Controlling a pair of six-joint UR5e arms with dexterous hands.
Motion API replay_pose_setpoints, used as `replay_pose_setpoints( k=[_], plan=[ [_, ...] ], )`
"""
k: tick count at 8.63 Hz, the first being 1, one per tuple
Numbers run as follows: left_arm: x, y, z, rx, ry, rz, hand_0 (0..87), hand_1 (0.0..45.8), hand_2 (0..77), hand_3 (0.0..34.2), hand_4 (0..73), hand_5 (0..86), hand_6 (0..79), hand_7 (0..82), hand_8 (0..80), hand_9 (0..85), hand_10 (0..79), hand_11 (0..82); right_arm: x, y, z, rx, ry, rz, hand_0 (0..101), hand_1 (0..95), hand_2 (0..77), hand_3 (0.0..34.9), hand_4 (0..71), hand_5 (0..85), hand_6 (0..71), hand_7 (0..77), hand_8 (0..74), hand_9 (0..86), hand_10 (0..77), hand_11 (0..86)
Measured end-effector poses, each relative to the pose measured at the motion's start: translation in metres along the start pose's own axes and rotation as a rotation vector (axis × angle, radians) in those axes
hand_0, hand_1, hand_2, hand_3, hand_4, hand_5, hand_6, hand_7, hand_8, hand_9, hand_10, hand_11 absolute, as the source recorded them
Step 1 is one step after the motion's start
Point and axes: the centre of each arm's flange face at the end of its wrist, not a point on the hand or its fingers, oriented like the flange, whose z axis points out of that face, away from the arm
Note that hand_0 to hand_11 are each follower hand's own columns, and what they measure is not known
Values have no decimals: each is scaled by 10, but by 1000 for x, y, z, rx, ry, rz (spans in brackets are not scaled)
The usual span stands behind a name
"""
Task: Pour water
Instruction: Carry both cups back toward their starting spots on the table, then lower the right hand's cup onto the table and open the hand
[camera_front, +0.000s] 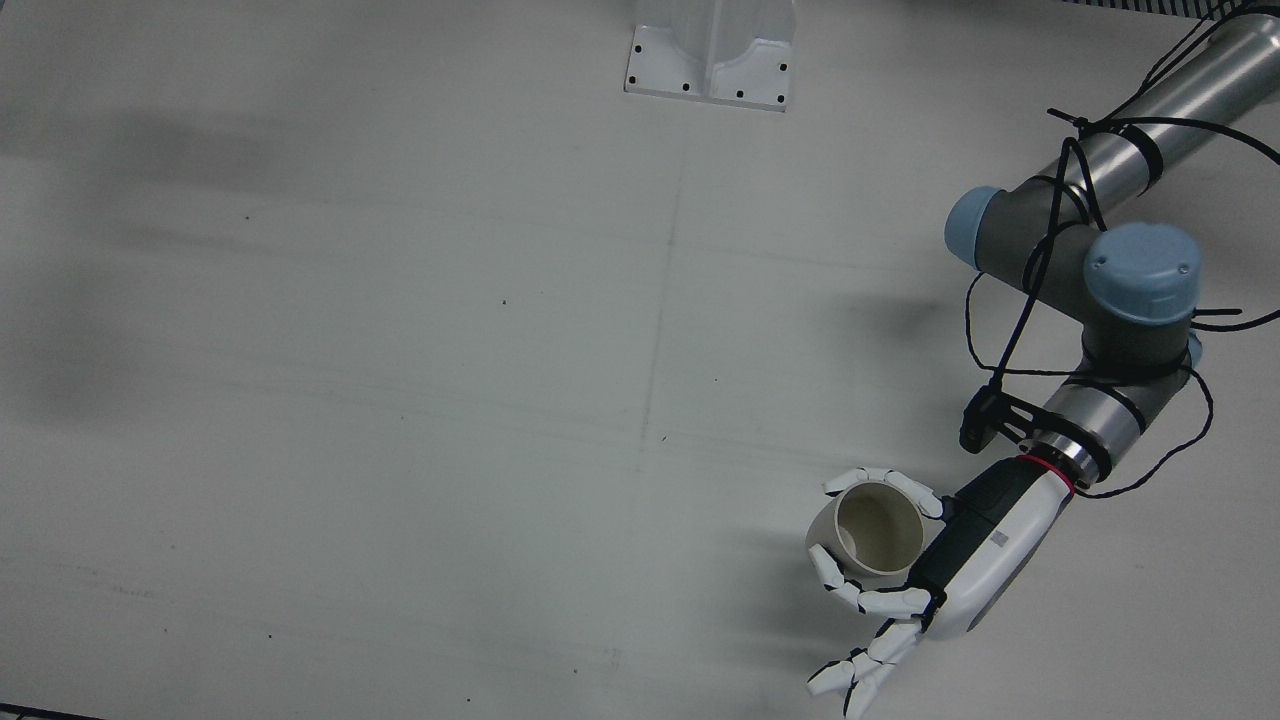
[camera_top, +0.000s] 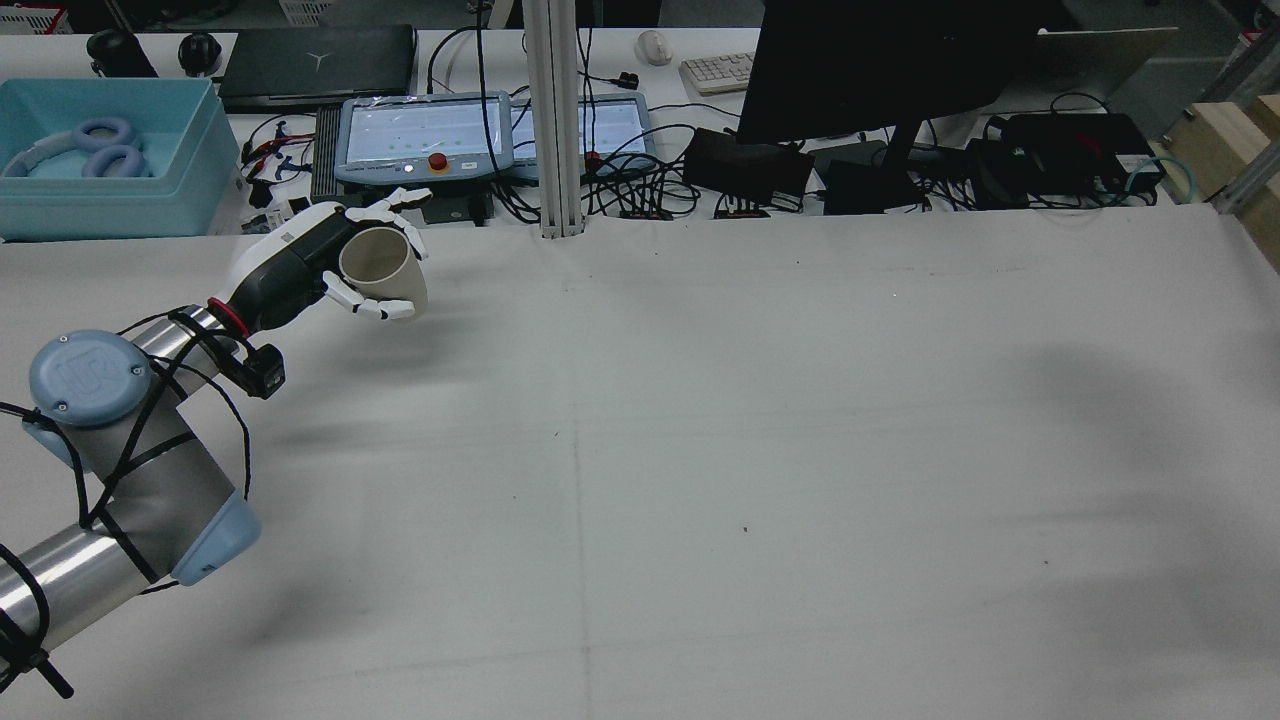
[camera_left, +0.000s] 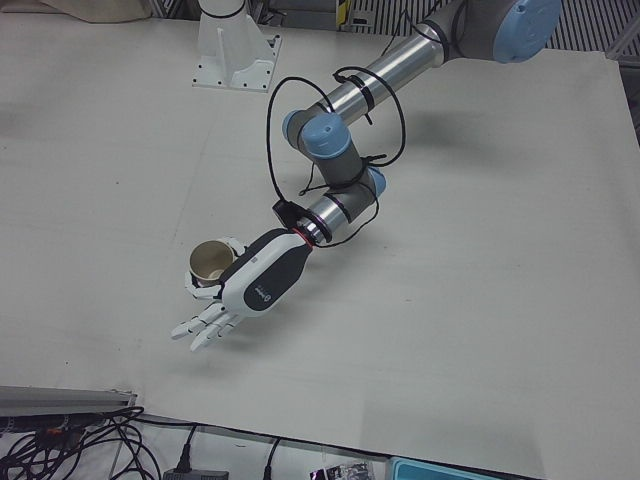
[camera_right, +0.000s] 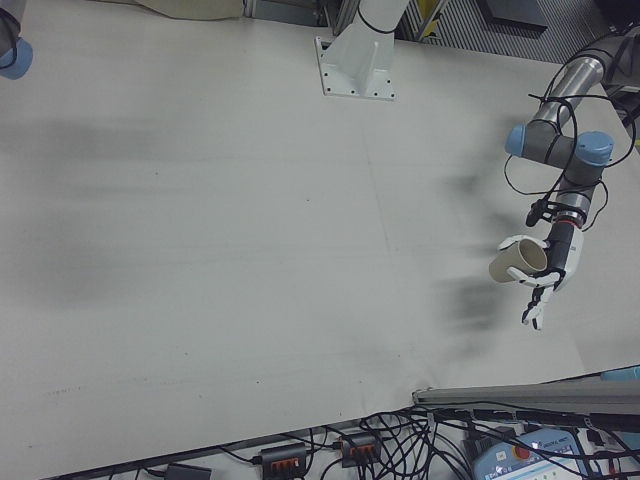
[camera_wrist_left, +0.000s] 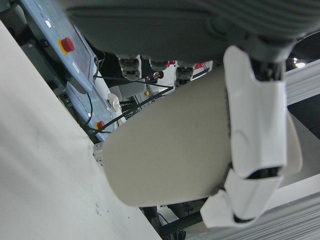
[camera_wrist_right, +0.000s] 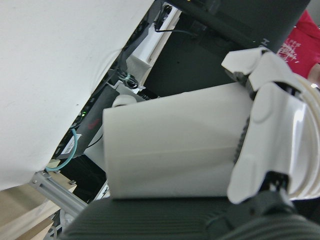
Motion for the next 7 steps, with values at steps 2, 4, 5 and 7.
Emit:
replay_pose_setpoints(
  k=[2,4,5,7],
  plan=[
    [2,-29,-22,3,19,5,635,164,333,46,513,371,82,114,16,16,44,98,62,-8,41,61,11,-52,524,142,327,0,344,431,518,409,507,567,453,545],
    [13,-69,-56,22,46,19,610,164,333,47,513,371,76,120,16,16,49,98,119,17,55,83,0,-81,516,131,327,0,344,425,518,409,562,551,485,545],
    [19,-91,-77,34,59,27,610,164,333,47,513,371,76,120,16,16,49,98,131,22,54,91,-4,-86,515,131,300,5,360,425,518,409,562,551,518,540],
    [21,-138,-121,62,75,41,607,164,333,48,513,371,82,120,16,16,49,98,135,20,49,102,-16,-42,513,65,207,0,360,425,518,409,562,551,545,535]
  ],
)
